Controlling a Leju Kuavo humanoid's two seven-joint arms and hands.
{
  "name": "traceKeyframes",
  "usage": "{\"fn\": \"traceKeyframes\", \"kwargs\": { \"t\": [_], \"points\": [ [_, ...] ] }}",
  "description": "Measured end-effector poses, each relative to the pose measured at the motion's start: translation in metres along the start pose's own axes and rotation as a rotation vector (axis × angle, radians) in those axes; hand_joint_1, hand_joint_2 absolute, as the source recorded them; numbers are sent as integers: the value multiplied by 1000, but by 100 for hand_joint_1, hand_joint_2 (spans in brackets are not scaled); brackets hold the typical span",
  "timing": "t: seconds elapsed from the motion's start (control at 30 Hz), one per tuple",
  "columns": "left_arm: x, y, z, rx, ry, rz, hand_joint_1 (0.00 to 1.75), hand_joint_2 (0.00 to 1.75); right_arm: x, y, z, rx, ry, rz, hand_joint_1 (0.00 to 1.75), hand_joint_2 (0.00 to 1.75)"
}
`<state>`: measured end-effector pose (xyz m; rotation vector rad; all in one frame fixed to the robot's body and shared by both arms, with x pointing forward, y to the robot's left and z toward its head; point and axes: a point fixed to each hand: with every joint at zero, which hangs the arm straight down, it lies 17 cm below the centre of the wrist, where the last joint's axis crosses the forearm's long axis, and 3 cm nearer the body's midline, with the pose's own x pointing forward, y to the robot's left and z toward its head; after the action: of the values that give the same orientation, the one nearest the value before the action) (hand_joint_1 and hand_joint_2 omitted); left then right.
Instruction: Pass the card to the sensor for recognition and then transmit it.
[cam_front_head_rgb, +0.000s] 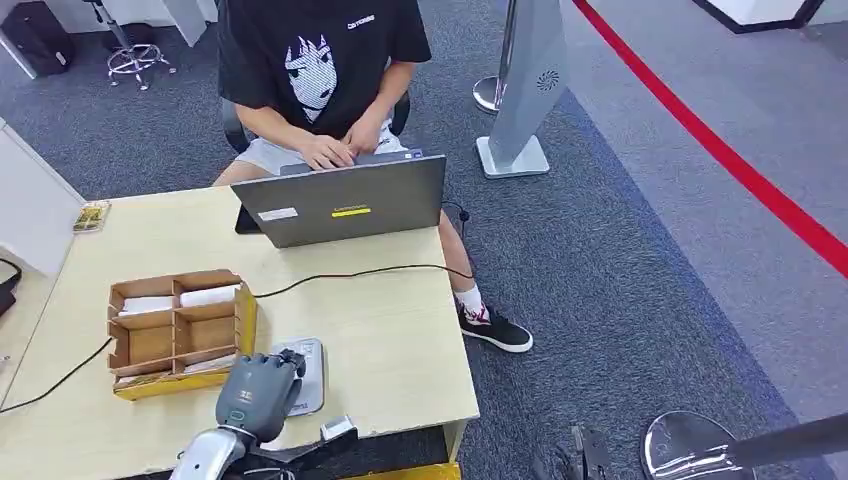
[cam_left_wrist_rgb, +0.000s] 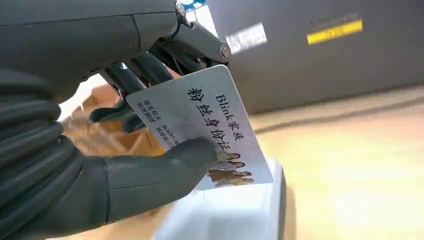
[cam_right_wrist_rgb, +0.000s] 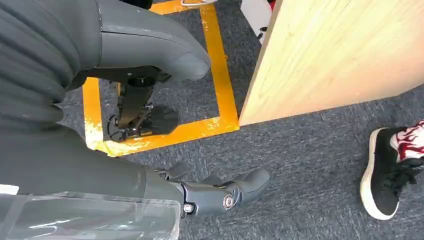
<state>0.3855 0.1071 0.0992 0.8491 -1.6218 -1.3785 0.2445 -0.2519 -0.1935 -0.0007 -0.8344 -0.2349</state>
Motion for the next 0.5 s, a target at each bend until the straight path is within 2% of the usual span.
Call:
{"fn": "traceKeyframes", "kwargs": {
  "t": [0.1, 0.37, 0.5],
  "points": [
    [-4, 16, -7, 28, 2, -12, 175, 175, 0, 1, 0, 0, -2, -1, 0, 175],
    [-9, 28, -9, 63, 13, -17, 175, 175, 0, 0, 1, -1, -2, 0, 0, 175],
    [-35, 58, -22, 137, 48, -33, 175, 175, -1, 2, 1, 8, 3, 6, 0, 175]
  ]
}}
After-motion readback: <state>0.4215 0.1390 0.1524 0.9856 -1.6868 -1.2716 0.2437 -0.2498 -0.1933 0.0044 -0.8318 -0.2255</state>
